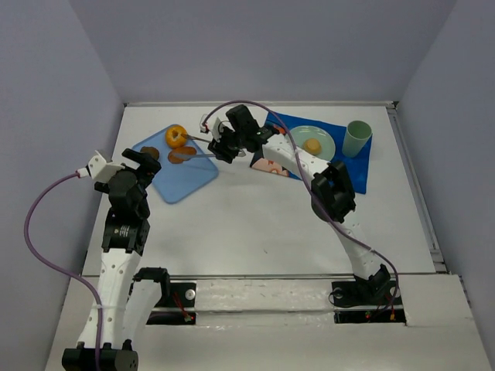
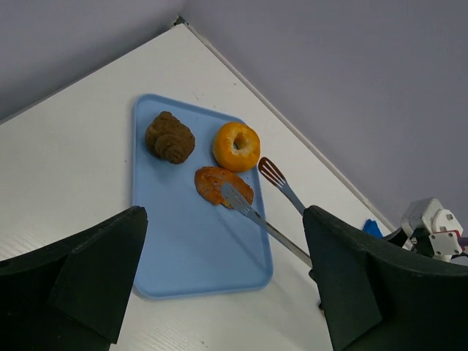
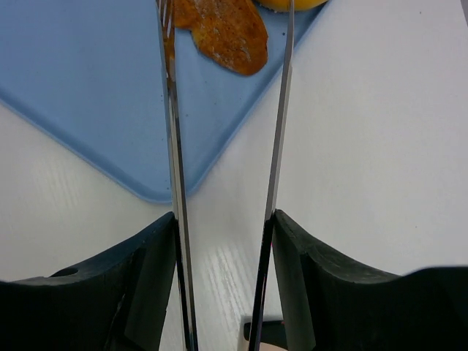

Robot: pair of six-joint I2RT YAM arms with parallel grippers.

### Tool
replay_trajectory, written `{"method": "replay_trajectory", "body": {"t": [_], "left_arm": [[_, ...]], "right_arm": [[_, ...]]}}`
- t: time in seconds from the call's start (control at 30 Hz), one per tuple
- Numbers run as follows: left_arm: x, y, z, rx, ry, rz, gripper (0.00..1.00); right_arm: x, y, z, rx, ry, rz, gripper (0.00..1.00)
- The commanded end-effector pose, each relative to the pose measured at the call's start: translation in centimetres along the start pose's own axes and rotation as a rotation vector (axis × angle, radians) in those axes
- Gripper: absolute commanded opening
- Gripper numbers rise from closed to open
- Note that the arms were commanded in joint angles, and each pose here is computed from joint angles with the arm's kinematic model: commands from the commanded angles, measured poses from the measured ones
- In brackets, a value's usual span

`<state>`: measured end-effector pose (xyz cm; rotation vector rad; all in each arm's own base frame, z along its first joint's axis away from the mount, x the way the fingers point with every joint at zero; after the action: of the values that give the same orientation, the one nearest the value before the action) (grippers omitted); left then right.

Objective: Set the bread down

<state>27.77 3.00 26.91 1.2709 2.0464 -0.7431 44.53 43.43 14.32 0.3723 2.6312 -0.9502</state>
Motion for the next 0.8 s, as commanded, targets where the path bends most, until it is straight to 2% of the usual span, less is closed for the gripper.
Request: {"method": "replay_trajectory", "body": {"t": [0.0, 0.17, 0.57, 0.7, 0.77], "left_arm": [[-0.7, -0.2, -0.8, -0.028, -0.008, 0.035, 0.99], [-0.8, -0.2, -0.9, -0.030, -0.010, 0.036, 0.99], [-0.7, -0.7, -1.5, -0.058, -0.023, 0.041, 0.99], [-0.6, -0.9, -1.9, -0.076, -0.032, 0.035, 0.99], [-0.6, -1.0, -2.0, -0.081, -0.035, 0.036, 0.99]], "right_arm": [[-1.7, -0.6, -1.8, -0.021, -0.077, 0.049, 0.59], [-0.4, 0.5, -0.6, -0.008, -0.056, -0.004, 0.63], [-0.8, 3.0, 1.2, 0.033, -0.012, 0.017, 0.69], [-0.4, 3.5, 1.7, 0.040, 0.006, 0.005, 0.68], [0.2, 3.4, 1.7, 0.038, 0.020, -0.029, 0.61]]}}
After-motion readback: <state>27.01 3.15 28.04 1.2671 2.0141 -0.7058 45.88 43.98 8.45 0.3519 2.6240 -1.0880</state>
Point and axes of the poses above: each gripper's point midway between its finger pads, its own y axis out along the fingers, its own x axis along the line the jaws close on, z = x × y, the point moved 2 cm from there along -y, back along the fingers, and after that the axes turned 14 degrees about -y, right-handed, at the moved point
